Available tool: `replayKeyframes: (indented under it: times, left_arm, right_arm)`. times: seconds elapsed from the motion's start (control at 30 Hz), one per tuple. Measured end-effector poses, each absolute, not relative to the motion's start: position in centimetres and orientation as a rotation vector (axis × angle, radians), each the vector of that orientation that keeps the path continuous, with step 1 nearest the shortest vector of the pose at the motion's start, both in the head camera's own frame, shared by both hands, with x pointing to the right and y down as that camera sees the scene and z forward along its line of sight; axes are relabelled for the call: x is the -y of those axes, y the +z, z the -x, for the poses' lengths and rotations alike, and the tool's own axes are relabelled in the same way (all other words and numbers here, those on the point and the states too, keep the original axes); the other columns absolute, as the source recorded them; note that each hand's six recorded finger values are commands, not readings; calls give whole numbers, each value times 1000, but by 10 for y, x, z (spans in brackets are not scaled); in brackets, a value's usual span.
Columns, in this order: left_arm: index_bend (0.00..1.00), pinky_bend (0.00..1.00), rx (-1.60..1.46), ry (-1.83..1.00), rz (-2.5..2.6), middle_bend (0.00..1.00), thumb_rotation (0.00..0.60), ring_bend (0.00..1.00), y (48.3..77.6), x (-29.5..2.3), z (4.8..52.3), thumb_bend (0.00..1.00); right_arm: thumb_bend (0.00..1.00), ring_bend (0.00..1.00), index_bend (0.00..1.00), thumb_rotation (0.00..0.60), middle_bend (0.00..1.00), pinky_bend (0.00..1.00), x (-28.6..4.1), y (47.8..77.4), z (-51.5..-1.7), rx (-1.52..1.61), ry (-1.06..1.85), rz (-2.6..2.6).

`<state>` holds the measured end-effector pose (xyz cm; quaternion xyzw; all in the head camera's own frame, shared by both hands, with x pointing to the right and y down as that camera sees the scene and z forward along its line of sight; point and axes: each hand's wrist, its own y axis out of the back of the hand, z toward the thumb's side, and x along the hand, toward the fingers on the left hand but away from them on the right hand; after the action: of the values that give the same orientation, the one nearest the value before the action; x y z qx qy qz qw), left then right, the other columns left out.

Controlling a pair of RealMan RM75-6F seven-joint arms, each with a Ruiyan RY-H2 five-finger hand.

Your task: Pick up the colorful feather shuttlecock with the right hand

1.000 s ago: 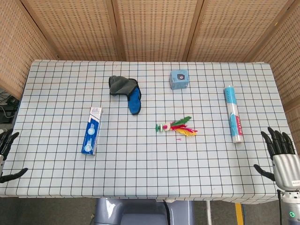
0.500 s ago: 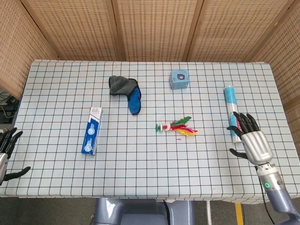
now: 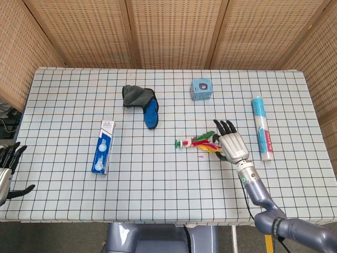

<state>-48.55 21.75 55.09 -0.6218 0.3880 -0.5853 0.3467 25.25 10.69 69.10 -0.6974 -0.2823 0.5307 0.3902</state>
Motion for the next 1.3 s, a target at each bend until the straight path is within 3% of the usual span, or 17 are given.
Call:
replayKeyframes:
  times: [0.5, 1.0, 1.3]
  left_arm:
    - [0, 0, -1000, -1547, 1606, 0, 600, 0, 556, -215, 487, 0]
    - [0, 0, -996, -1551, 1607, 0, 600, 0, 558, -216, 487, 0]
    - [0, 0, -996, -1552, 1605, 0, 600, 0, 558, -216, 487, 0]
  right_arm:
    - [537, 0, 495, 600, 35, 0, -103, 732, -251, 695, 1442, 1771]
    - [546, 0, 534, 600, 67, 0, -106, 741, -247, 696, 1443, 1777]
    - [641, 0, 602, 600, 109, 0, -106, 741, -245, 705, 1428, 1774]
